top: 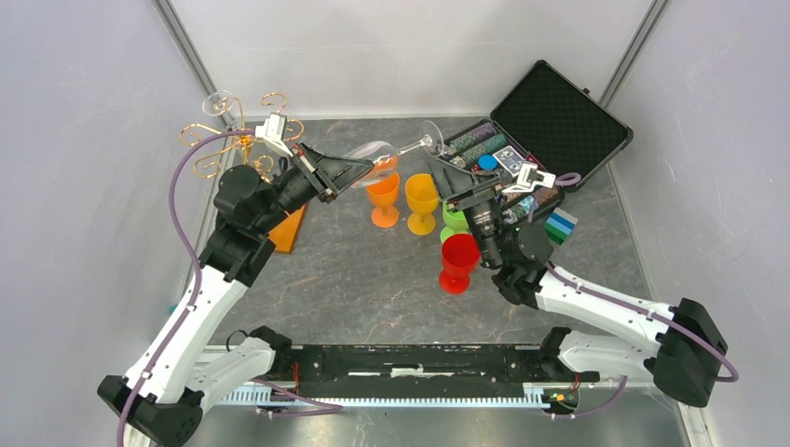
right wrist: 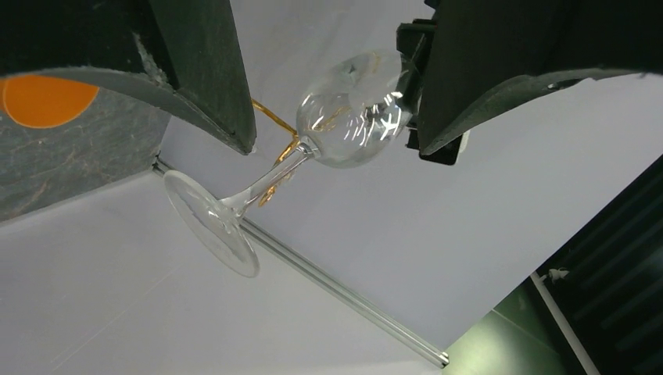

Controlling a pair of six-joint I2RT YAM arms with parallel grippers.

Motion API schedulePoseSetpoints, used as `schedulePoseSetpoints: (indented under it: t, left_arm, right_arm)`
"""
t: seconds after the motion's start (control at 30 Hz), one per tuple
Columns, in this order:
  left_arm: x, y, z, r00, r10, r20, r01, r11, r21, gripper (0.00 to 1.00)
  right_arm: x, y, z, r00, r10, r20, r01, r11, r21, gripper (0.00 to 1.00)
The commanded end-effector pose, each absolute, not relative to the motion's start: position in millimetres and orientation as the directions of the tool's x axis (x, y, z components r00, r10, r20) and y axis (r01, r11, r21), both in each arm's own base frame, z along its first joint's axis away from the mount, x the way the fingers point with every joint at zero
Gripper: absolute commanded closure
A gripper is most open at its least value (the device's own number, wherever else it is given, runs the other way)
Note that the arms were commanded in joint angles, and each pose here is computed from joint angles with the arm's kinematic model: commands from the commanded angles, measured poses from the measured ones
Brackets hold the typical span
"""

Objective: Take the wine glass off the wine glass rack

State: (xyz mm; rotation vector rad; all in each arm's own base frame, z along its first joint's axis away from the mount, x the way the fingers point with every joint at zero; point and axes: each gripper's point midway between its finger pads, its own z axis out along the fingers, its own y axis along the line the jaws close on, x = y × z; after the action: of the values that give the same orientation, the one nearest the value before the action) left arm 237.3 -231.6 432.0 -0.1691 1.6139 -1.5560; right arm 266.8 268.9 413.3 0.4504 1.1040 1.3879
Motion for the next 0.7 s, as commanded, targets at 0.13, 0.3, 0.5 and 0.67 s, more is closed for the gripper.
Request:
schedulePoseSetpoints:
  t: [0.13, 0.3, 0.5, 0.67]
  left_arm:
    - [213.7, -204.5, 452.1, -0.476, -0.512, -0.715, 0.549, 0.462, -0.696, 0.98]
    - [186.2, -190.5, 431.0, -0.511, -0.329, -0.794, 0.554, 0.579, -0.597, 0.98]
    - [163.5, -189.9, 406.9, -0.582, -0.209, -0.786, 0.573, 0.581, -0.579, 0.98]
    - [164.6, -196.1, 376.1, -0.650, -0.124, -0.750, 0.558, 0.592, -0.581, 0.98]
  right_arm:
    - [248.3, 257.0, 386.3, -0.179, 0.852, -0.491, -0.560, 0.322, 0.763, 0.21]
    - [249.8, 229.5, 365.7, -0.093, 0.795, -0.599, -0.490, 0.488, 0.723, 0.21]
    - [246.7, 198.3, 348.9, -0.036, 0.775, -0.631, -0.412, 0.564, 0.716, 0.21]
    - [245.5, 176.8, 345.7, 0.014, 0.754, -0.656, -0.355, 0.617, 0.702, 0.21]
